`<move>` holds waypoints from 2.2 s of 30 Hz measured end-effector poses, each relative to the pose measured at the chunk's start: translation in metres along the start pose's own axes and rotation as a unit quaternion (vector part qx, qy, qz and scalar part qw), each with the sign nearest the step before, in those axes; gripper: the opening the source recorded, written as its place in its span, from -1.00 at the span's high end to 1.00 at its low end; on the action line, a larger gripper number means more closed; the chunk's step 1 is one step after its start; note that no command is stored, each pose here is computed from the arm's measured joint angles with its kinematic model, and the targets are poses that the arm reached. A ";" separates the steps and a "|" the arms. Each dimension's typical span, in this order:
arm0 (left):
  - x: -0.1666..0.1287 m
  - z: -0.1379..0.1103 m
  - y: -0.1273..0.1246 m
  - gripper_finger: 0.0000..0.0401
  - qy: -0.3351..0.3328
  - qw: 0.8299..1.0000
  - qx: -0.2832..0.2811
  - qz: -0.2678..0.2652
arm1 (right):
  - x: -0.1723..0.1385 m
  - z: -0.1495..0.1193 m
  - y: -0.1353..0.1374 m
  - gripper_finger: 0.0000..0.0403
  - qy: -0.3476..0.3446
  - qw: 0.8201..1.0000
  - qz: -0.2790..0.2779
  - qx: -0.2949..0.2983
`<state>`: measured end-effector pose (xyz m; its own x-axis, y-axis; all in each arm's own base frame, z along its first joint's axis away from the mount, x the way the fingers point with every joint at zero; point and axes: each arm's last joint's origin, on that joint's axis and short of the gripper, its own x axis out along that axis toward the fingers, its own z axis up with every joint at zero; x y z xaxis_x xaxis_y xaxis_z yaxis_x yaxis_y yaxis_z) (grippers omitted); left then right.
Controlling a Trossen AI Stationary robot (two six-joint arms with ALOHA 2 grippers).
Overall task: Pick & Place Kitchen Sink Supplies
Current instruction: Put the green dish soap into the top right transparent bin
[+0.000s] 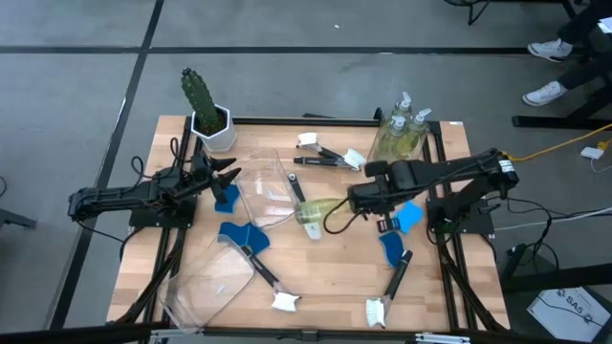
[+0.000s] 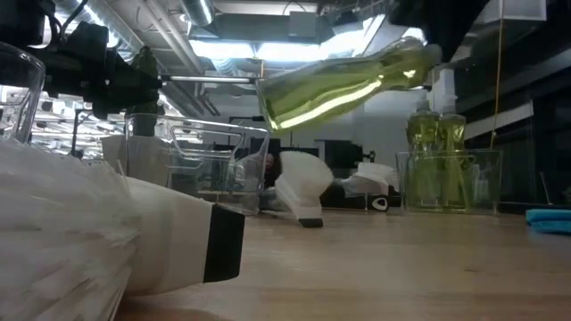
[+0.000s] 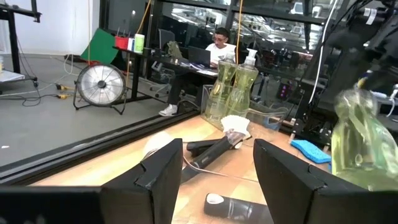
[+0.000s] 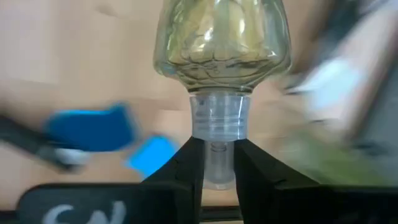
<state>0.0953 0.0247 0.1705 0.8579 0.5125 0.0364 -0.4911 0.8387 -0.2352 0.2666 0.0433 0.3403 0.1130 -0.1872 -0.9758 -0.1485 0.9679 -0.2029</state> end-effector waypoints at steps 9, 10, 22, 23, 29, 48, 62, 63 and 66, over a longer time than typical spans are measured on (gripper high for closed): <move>0.000 0.000 0.000 0.05 0.000 1.000 0.000 0.000 | 0.002 0.010 0.000 0.67 0.004 0.952 0.228 0.205; 0.000 0.000 0.000 0.05 0.000 1.000 0.000 0.000 | 0.001 0.013 0.000 0.67 -0.003 0.945 0.250 0.213; 0.000 0.000 0.000 0.05 0.000 1.000 0.000 0.000 | -0.004 -0.002 -0.001 0.66 0.126 0.855 0.429 0.263; 0.000 0.000 0.000 0.05 0.000 1.000 0.000 0.000 | -0.004 -0.003 -0.001 0.66 0.132 0.851 0.434 0.267; 0.000 0.000 0.000 0.06 0.000 1.000 0.000 0.000 | -0.005 0.000 0.002 0.68 0.167 0.796 0.505 0.287; 0.000 0.000 0.000 0.05 0.000 1.000 0.000 0.000 | 0.016 -0.004 0.026 0.67 0.368 0.651 0.525 0.406; 0.000 0.000 0.000 0.05 0.000 1.000 0.000 0.000 | 0.039 -0.013 0.035 0.67 0.432 0.592 0.540 0.413; 0.000 0.000 0.000 0.05 0.000 1.000 0.000 0.000 | 0.039 -0.013 0.035 0.67 0.433 0.591 0.541 0.413; 0.000 0.000 0.000 0.05 0.000 1.000 0.000 0.000 | 0.039 -0.013 0.034 0.67 0.433 0.591 0.541 0.414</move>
<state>0.0953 0.0247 0.1706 0.8578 0.5127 0.0365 -0.4913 0.8386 -0.2352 0.2531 0.0669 0.2940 -0.2056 0.9469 -0.2470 0.8976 0.2830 0.3378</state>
